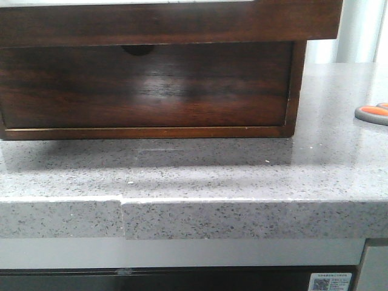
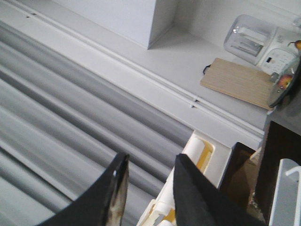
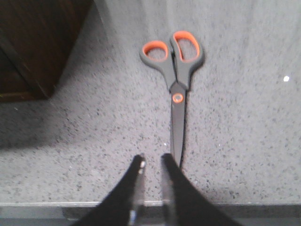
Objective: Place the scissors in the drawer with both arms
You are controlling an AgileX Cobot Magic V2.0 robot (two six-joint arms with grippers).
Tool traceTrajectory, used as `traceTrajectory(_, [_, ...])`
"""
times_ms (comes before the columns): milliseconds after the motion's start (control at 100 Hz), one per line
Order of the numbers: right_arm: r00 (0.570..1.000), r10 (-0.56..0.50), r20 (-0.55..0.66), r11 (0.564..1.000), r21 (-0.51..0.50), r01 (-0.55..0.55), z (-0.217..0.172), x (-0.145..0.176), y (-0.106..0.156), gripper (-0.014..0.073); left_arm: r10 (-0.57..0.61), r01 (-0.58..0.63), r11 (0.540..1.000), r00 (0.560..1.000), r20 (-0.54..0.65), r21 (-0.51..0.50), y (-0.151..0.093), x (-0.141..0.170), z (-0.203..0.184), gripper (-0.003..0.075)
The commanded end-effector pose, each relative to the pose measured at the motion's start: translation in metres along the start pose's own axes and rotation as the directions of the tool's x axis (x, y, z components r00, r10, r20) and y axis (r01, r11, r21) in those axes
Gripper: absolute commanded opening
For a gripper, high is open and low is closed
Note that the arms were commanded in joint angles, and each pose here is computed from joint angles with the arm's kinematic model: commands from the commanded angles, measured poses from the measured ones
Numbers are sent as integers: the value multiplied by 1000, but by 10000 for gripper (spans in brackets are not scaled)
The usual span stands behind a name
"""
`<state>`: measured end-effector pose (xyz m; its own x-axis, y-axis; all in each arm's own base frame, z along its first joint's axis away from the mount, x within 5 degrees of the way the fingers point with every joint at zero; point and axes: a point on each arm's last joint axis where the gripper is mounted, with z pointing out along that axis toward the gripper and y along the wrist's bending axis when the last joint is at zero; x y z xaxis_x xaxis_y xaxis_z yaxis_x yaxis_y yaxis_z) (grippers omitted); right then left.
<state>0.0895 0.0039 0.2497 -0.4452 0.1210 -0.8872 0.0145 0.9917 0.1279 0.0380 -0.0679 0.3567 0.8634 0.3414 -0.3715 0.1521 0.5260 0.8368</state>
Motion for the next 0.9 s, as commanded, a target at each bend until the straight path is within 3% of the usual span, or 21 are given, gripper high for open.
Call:
traceTrajectory(0, [998,-9,69,1000,5,9,5,-20,1,149,-59,61,995,998,25,-80,14,-11,-7,226])
traceTrajectory(100, [1000,-8,14,1000,10,8,15,-29,2,305,-34,36,992,999,24,-119,17,-18,-17,226])
traceTrajectory(200, [997,-35,-63,999,24,36,26,-41,2,379,-19,22,989,1000,23,-145,19,-22,-23,226])
traceTrajectory(410, [976,-63,-208,997,38,73,46,-71,3,379,-17,18,988,1000,12,-154,20,-22,-25,226])
traceTrajectory(640, [958,-71,-279,995,42,86,63,-96,5,379,-17,18,988,1000,12,-154,20,-22,-25,226])
traceTrajectory(760, [933,-81,-351,993,49,105,74,-106,4,379,-21,23,988,1000,12,-154,20,-22,-25,225])
traceTrajectory(890, [895,-72,-440,993,50,105,92,-115,4,379,-103,105,983,994,25,-152,20,-22,-25,225])
